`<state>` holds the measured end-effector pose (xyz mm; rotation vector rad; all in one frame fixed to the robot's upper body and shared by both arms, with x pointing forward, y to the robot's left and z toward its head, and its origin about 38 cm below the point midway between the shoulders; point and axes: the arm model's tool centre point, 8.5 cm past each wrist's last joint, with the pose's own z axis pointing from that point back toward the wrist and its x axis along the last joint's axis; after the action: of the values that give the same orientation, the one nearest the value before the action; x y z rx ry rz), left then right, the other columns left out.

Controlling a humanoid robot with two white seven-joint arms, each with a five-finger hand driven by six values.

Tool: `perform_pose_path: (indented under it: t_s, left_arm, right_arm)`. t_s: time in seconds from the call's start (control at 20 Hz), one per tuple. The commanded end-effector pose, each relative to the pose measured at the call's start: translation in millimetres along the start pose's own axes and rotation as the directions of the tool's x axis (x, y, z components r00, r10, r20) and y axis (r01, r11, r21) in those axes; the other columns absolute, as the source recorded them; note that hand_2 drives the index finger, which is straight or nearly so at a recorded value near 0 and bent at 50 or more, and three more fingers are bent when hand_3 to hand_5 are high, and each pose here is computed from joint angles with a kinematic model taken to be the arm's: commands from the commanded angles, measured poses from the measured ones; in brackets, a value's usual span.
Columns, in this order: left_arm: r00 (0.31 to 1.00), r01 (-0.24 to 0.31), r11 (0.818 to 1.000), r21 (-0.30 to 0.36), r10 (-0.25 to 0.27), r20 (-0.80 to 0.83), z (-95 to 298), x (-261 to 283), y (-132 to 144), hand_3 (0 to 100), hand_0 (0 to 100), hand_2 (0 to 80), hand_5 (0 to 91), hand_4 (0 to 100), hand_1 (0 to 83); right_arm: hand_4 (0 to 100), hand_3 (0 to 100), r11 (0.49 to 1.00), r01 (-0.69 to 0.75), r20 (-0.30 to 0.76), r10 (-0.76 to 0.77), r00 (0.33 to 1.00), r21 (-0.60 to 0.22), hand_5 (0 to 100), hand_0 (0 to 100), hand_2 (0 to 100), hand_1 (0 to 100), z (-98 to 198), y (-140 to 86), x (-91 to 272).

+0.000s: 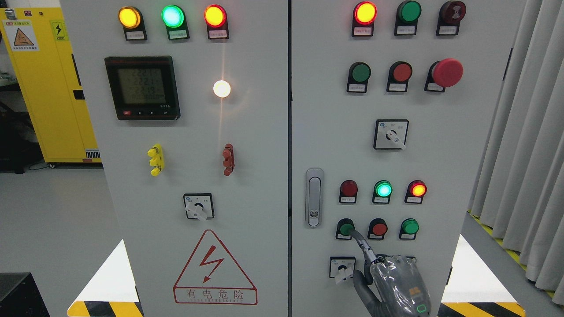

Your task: Press green start button

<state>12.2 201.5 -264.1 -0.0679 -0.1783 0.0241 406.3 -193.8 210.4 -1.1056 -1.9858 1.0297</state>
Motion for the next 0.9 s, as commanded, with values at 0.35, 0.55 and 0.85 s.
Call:
perform_pose_path:
  t_s: [0.35,0.55,0.85]
  left_arm:
    - [1.0,0.0,1.0,0.0,0.0,0.0,-0.1,0.3,0.0,0,12,0.0,0.0,0,55.6]
    - [1.0,0.0,1.0,0.0,0.0,0.0,-0.1,0.3,0.0,0,12,0.0,0.0,0,55.6]
    - [1.0,0.0,1.0,0.0,0.0,-0.001,0.0,-0.2,0.0,0,12,0.0,0.0,0,55.6]
  right_arm:
    - [96,89,1.0,-0.001,0.002,0.001,1.0,0.021,100,73,0,96,-2.8,2.6,1.7]
    - [96,89,1.0,0.001,0.004,-0.001,1.0,0.023,100,74,0,96,-3.7,3.7,4.0]
    - [96,89,1.0,-0.001,-0.002,0.001,1.0,0.021,100,74,0,96,-5.2,2.9,3.1]
